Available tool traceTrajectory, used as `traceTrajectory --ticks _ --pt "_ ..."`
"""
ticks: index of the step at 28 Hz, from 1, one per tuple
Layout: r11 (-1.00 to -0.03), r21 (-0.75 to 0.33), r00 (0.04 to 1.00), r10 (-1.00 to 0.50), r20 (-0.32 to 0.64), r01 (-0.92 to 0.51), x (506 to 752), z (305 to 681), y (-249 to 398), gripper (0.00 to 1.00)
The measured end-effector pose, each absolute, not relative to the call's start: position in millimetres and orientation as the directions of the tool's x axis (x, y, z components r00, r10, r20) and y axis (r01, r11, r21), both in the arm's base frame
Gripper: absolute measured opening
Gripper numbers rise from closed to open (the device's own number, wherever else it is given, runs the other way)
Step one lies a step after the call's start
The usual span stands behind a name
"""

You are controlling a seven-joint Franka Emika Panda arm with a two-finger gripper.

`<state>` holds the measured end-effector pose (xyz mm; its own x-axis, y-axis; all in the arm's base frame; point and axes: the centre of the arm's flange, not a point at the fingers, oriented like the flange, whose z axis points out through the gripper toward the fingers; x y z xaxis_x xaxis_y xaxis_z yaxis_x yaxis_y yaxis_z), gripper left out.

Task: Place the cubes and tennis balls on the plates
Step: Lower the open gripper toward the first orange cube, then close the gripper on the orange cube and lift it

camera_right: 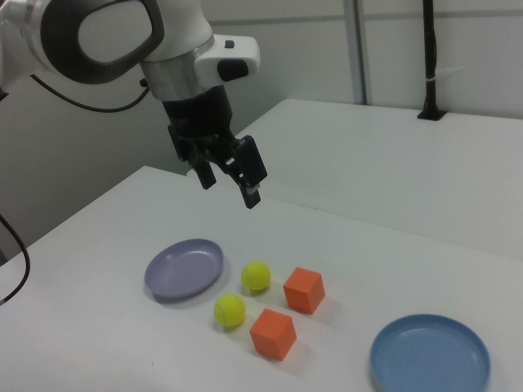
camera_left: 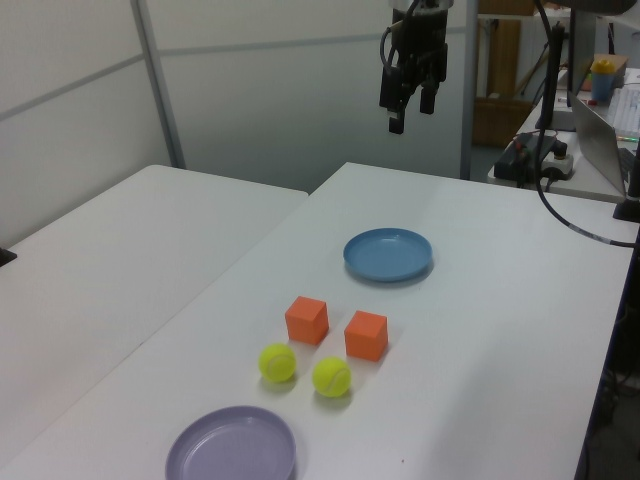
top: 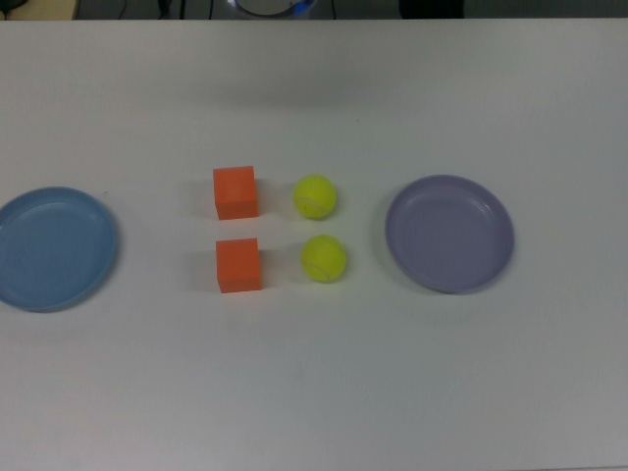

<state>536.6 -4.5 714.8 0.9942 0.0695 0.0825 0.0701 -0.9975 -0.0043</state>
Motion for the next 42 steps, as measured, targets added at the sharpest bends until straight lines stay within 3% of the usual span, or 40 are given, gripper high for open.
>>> traceTrajectory --ticks 5,11,15,22,27,42 --pt "-0.988 -0.004 0.986 0.156 0.066 0.157 541 706 24 1.00" --pt "-0.959 0.020 0.959 0.282 -0.017 0.282 559 663 92 1.00" --pt "-0.946 0.022 0.945 0.321 -0.062 0.323 591 607 114 1.00" --pt "-0.936 0.018 0.936 0.352 -0.004 0.352 658 505 132 1.00" --pt "-0.930 0.075 0.932 0.362 0.018 0.360 680 455 142 1.00" --pt "-0.923 0.201 0.944 0.326 -0.044 0.328 694 356 159 1.00"
